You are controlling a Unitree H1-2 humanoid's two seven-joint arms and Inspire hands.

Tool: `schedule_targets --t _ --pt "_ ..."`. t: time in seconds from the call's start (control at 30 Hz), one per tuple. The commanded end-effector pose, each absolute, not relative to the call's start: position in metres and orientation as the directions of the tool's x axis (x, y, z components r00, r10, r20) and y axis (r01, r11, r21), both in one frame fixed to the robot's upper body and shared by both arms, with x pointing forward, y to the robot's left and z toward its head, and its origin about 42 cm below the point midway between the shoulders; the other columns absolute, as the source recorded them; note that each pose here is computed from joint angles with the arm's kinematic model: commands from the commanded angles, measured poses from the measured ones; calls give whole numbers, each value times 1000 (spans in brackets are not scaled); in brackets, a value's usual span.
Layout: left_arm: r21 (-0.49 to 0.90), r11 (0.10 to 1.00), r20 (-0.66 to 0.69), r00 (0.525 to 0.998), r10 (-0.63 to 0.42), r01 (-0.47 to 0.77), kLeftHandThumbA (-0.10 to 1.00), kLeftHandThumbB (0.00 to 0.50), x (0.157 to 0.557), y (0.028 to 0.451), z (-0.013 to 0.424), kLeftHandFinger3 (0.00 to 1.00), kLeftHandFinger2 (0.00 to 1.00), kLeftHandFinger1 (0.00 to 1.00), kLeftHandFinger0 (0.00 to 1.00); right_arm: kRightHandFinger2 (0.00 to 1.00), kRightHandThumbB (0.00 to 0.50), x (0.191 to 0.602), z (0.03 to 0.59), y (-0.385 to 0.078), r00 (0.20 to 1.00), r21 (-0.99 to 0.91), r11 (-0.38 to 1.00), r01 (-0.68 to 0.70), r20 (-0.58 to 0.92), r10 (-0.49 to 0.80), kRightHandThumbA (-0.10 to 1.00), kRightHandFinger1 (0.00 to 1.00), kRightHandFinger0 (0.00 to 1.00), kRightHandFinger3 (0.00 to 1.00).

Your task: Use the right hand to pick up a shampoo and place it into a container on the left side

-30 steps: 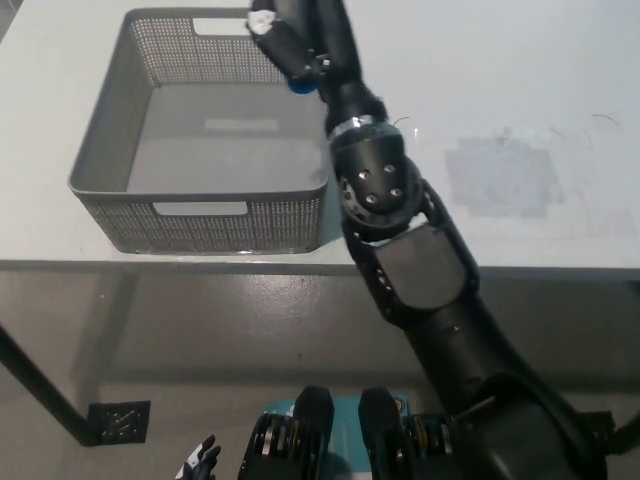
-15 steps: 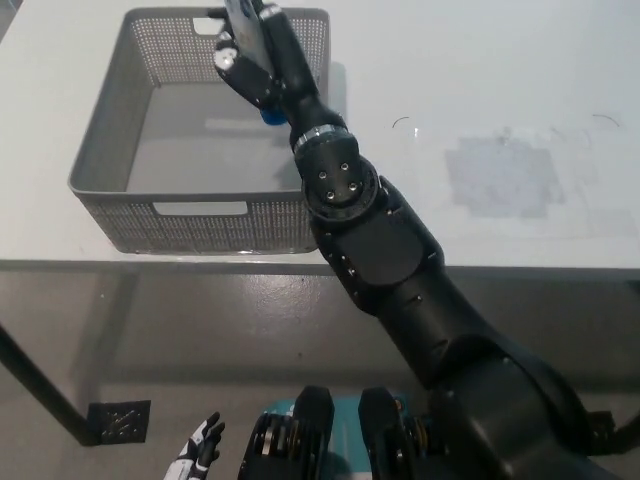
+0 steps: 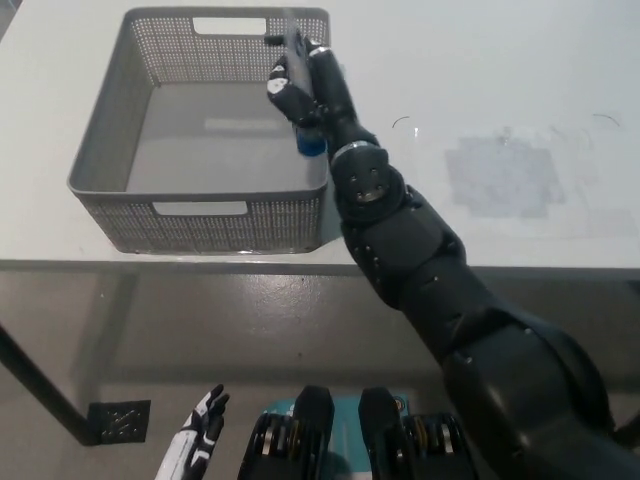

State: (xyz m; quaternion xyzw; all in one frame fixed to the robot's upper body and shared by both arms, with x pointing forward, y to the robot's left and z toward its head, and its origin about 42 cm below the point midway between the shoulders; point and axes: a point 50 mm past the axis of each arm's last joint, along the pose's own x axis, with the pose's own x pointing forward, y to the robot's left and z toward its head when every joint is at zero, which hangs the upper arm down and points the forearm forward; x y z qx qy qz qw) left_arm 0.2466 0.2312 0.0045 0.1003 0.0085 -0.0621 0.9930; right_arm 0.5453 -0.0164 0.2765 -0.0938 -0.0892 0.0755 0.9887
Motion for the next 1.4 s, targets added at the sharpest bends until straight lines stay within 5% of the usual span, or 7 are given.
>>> schedule_targets --t 0.0,0.13,0.27,0.47,0.57,0.93,1.37 --pt "201 970 49 987 -150 137 990 134 259 232 19 1000 1000 1000 1000 1000 277 557 329 -22 918 -170 971 -171 330 219 544 963 776 1000" --pt "201 969 53 986 -156 143 985 131 262 231 20 1000 1000 1000 1000 1000 309 559 334 -25 906 -167 966 -200 344 247 735 1000 988 1000" --pt "203 969 63 985 -159 143 975 129 267 231 23 1000 1000 1000 1000 1000 369 561 347 -26 892 -184 960 -211 365 266 898 1000 1000 1000" --pt "192 971 74 985 -159 142 963 139 273 229 26 1000 1000 1000 1000 1000 376 563 381 -31 860 -153 961 -230 429 275 1000 1000 1000 1000" --pt "199 970 83 984 -158 139 989 153 278 229 29 1000 1000 1000 1000 1000 340 562 410 -42 824 -135 968 -213 508 252 1000 1000 1000 1000" --pt "242 961 118 979 -166 134 1000 133 289 234 39 1000 1000 1000 1000 1000 344 510 432 -138 703 -35 990 -137 701 122 1000 1000 1000 1000" --pt "225 967 167 973 -160 121 1000 155 311 239 59 1000 1000 1000 1000 1000 302 389 306 -212 722 31 992 -119 689 65 917 1000 1000 1000"
